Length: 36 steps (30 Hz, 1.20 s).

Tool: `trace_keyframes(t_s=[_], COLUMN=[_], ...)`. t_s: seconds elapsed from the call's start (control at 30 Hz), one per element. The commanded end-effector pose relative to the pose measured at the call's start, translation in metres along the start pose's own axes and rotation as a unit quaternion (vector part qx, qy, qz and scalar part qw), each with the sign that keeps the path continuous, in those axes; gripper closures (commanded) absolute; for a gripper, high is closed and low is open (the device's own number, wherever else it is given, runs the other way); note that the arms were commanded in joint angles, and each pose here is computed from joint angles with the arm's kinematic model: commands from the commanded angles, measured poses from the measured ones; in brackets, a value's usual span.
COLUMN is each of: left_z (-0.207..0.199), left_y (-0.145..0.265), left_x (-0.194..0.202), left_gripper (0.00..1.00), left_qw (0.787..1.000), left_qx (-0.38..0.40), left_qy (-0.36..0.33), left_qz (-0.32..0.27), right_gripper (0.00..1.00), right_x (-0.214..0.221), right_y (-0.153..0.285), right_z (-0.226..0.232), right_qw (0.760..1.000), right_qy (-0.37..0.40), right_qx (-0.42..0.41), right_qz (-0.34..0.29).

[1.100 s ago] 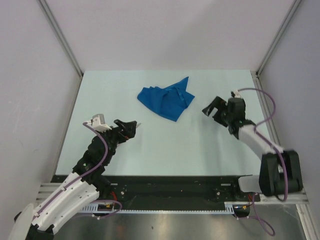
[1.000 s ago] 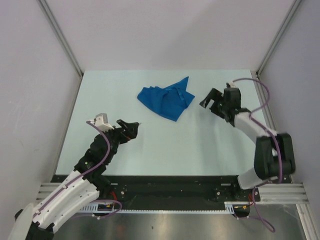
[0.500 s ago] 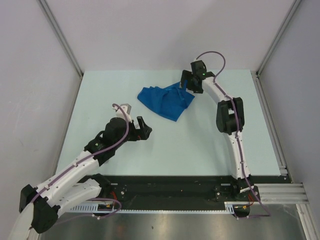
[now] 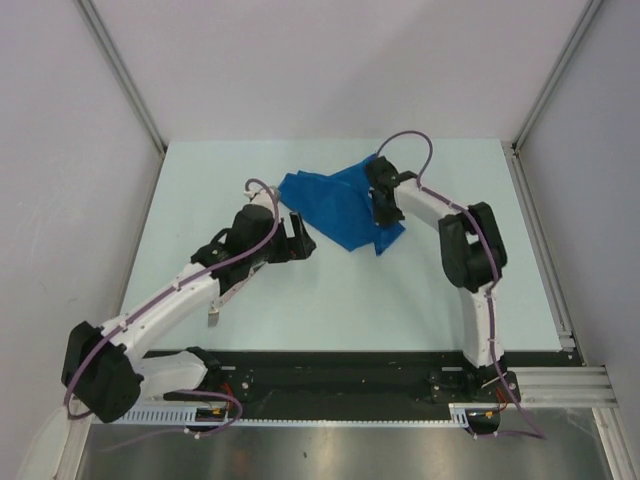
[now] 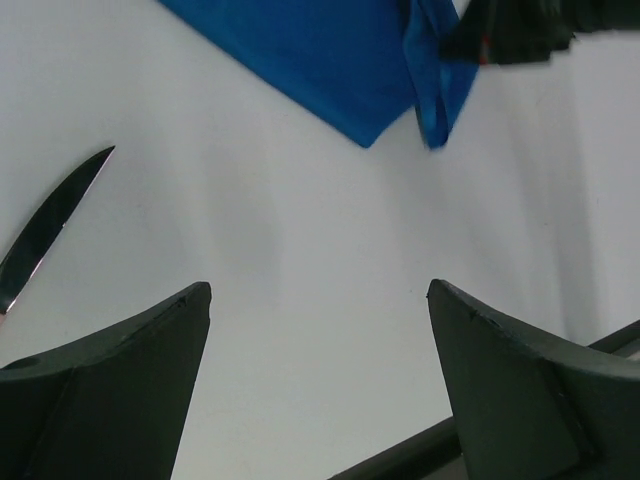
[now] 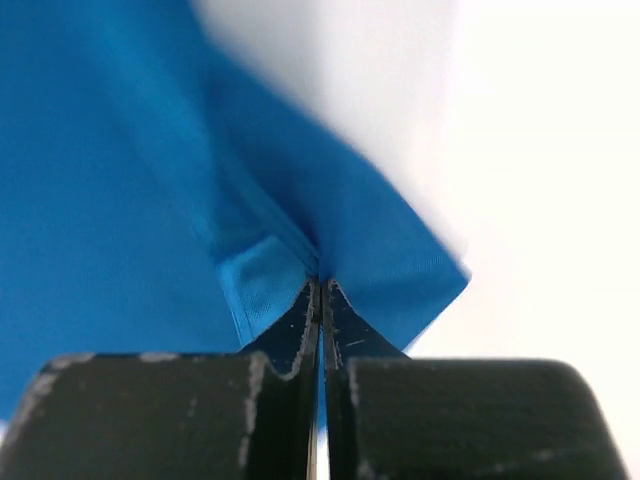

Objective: Fold the napkin into a case and place the utensils inside
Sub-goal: Move the crumpled napkin to the corner of the board.

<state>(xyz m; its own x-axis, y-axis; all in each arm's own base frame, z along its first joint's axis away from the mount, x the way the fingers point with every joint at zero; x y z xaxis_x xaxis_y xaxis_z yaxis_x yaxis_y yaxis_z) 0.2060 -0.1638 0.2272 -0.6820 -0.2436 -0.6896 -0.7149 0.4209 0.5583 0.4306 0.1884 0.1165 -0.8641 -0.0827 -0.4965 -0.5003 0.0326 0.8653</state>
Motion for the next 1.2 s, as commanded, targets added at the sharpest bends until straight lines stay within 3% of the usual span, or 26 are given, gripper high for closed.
trace_keyframes(t_s=[0.0, 0.07, 0.1, 0.17, 0.2, 0.23, 0.27, 0.3, 0.37, 0.47, 0.53, 0.57, 0.63, 0.77, 1.03, 1.1, 1.17], left_z=[-0.014, -0.018, -0.02, -0.025, -0.022, -0.027, -0.026, -0.023, -0.023, -0.015, -0.009, 0.001, 0.007, 0.004, 0.01, 0.013, 0.014], left_y=[-0.019, -0.036, -0.042, -0.054, -0.068, -0.073, -0.077, -0.089, -0.098, -0.114, -0.123, -0.125, -0.131, -0.141, -0.14, -0.134, -0.128], left_x=[-0.018, -0.019, -0.02, -0.026, -0.02, -0.029, -0.03, -0.025, -0.035, -0.051, -0.059, -0.067, -0.075, -0.082, -0.061, -0.056, -0.053], left_gripper=[0.07, 0.09, 0.09, 0.11, 0.11, 0.11, 0.12, 0.12, 0.11, 0.15, 0.19, 0.24, 0.28, 0.34, 0.34, 0.35, 0.35], left_qw=[0.999, 0.998, 0.998, 0.998, 0.996, 0.996, 0.996, 0.994, 0.994, 0.993, 0.994, 0.991, 0.988, 0.985, 0.98, 0.98, 0.981], left_qx=[0.005, 0.003, 0.002, 0.001, -0.017, -0.018, -0.027, -0.044, -0.071, -0.094, -0.066, -0.056, 0.001, 0.035, 0.05, 0.048, 0.047], left_qy=[0.028, 0.022, 0.02, 0.013, 0.011, 0.009, 0.007, 0.006, 0.002, 0.035, 0.072, 0.109, 0.144, 0.154, 0.169, 0.168, 0.161], left_qz=[0.021, 0.051, 0.058, 0.067, 0.087, 0.081, 0.088, 0.1, 0.081, 0.056, 0.056, 0.051, 0.052, 0.063, 0.091, 0.094, 0.095], right_gripper=[1.0, 1.0, 0.92, 0.62, 0.58, 0.52, 0.25, 0.13, 0.0, 0.0, 0.03, 0.08, 0.12, 0.13, 0.17, 0.23, 0.46], right_x=[0.069, 0.107, 0.143, 0.174, 0.198, 0.198, 0.198, 0.196, 0.176, 0.124, 0.077, 0.07, 0.045, -0.006, -0.03, -0.022, -0.017], right_y=[0.1, 0.117, 0.129, 0.142, 0.14, 0.157, 0.162, 0.166, 0.169, 0.159, 0.159, 0.133, 0.116, 0.069, 0.007, 0.001, -0.003], right_z=[0.0, 0.005, 0.003, 0.002, -0.003, -0.008, -0.009, -0.013, -0.023, -0.029, -0.025, -0.02, -0.012, 0.016, 0.053, 0.062, 0.064], right_qw=[0.999, 0.997, 0.995, 0.986, 0.982, 0.975, 0.969, 0.967, 0.957, 0.955, 0.953, 0.959, 0.965, 0.967, 0.98, 0.982, 0.984], right_qy=[0.021, 0.002, 0.011, -0.031, -0.042, -0.058, -0.081, -0.093, -0.115, -0.131, -0.123, -0.117, -0.095, -0.067, -0.031, -0.011, -0.003], right_qx=[-0.015, -0.071, -0.101, -0.166, -0.183, -0.215, -0.232, -0.238, -0.258, -0.25, -0.254, -0.244, -0.233, -0.233, -0.193, -0.189, -0.175], right_qz=[-0.042, -0.031, -0.015, 0.015, 0.038, 0.012, -0.002, -0.018, -0.06, -0.088, -0.114, -0.081, -0.078, -0.075, -0.035, -0.026, -0.023])
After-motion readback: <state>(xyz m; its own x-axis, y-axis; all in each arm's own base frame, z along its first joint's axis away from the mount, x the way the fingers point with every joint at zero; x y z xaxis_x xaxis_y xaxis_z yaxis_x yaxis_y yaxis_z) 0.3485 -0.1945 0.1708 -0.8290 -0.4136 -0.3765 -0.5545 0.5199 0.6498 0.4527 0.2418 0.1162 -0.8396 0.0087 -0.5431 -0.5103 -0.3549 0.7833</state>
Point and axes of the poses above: each gripper's point midway between its finger pads, its own y axis back along the fingers, its own z axis along the line the jaws close on, x = y × z, the point moved 10 cm from there along y, back along the fingers, and after that the axes turned 2 degrees about y, right-handed, at the moved point
